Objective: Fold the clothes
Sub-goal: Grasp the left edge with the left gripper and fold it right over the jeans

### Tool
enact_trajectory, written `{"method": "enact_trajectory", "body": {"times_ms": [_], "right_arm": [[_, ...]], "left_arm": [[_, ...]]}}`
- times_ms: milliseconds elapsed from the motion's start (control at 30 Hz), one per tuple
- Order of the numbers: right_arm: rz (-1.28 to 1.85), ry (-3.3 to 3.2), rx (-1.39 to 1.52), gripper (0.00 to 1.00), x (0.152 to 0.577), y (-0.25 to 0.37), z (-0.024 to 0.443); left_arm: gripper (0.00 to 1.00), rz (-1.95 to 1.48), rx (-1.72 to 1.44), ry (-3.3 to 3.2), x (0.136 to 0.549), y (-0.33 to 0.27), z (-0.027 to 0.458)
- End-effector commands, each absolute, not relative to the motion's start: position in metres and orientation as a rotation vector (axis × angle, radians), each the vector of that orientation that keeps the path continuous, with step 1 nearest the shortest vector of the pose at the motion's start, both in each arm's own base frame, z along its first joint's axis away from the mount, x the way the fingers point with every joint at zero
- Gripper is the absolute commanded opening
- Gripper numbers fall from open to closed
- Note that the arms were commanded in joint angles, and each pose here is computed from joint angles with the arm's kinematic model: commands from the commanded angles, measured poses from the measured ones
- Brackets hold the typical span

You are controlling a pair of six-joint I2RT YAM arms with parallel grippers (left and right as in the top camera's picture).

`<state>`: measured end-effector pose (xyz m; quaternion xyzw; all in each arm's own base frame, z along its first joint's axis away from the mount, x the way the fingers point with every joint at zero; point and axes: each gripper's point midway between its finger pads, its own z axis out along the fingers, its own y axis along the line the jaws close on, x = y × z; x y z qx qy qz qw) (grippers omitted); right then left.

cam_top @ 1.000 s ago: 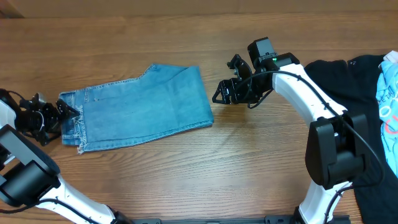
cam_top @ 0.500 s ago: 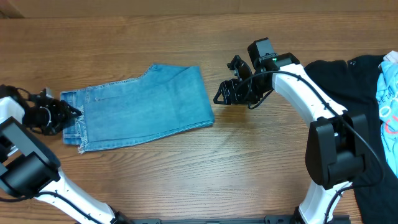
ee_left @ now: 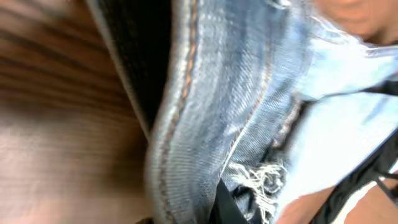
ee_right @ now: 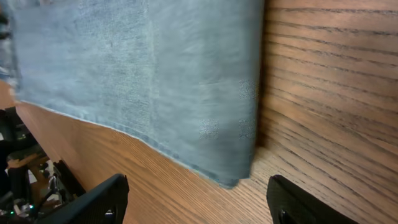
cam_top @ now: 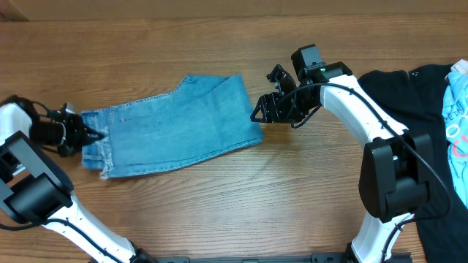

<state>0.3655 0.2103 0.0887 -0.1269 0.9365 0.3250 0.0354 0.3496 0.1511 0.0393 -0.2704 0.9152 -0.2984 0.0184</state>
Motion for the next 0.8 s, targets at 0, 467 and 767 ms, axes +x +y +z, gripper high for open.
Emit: {"method": "enact_trajectory", "body": {"times_ms": [0,467,767], "right_arm": [[1.007,2.829,-0.408,0.75,0.368,0.211,0.106],[1.007,2.832,-0.406,0.73,0.367,0.211,0.106],[1.010,2.863,-0.396,0.71,0.360,0.209,0.105]], "left_arm": [[0.04,-0.708,-0.694,2.759,0.374,0.176,0.132],[0.04,-0.061,-0.157,2.922,0.411,0.046,0.231],[0.39,0.272,0.093,3.068,0.427,-0.018,0.169]]}}
